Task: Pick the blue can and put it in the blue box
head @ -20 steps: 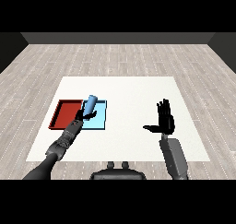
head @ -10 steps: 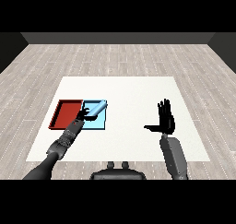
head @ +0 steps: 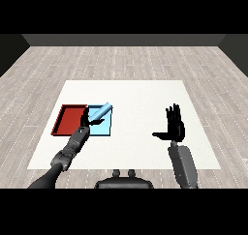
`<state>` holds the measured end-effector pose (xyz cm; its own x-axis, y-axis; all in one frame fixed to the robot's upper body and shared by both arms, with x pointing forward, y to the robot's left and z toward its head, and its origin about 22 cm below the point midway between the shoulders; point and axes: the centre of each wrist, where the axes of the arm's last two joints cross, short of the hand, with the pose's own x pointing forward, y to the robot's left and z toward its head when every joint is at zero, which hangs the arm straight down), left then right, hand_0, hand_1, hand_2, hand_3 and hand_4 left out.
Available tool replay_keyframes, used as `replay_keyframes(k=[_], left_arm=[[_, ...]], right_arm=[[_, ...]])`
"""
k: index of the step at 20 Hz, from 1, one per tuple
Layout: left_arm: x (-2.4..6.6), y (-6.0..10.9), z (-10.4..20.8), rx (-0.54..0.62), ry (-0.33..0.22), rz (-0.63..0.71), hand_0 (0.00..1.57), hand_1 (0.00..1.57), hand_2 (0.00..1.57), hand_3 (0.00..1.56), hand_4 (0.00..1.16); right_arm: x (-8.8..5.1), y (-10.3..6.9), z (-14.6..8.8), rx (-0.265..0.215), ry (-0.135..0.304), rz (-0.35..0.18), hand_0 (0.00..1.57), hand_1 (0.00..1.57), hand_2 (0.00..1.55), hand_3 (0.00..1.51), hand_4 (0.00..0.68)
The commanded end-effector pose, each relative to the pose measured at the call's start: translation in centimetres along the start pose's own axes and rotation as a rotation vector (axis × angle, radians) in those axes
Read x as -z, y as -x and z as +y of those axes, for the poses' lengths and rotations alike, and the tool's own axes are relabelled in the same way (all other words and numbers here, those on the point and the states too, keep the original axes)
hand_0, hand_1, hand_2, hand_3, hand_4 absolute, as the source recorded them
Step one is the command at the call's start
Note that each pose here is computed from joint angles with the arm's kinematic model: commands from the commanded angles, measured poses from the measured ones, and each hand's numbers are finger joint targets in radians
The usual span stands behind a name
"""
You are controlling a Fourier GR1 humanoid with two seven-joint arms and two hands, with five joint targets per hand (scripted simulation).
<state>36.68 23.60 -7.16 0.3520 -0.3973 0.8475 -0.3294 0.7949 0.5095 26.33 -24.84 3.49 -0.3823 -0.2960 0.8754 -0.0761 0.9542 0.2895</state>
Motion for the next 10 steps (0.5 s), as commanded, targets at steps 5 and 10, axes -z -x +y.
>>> replay_keyframes(k=[5, 10], left_arm=[[0.43, -3.9, 1.4, -0.289, 0.028, -0.516, 0.00, 0.00, 0.00, 0.00, 0.00], [-3.40, -1.9, 0.3, -0.472, 0.136, -0.662, 0.00, 0.00, 0.00, 0.00, 0.00]], right_arm=[[-0.6, -0.8, 0.1, 0.013, -0.002, 0.014, 0.00, 0.00, 0.00, 0.00, 0.000], [0.1, -0.4, -0.4, -0.063, -0.025, 0.031, 0.00, 0.00, 0.00, 0.00, 0.000]])
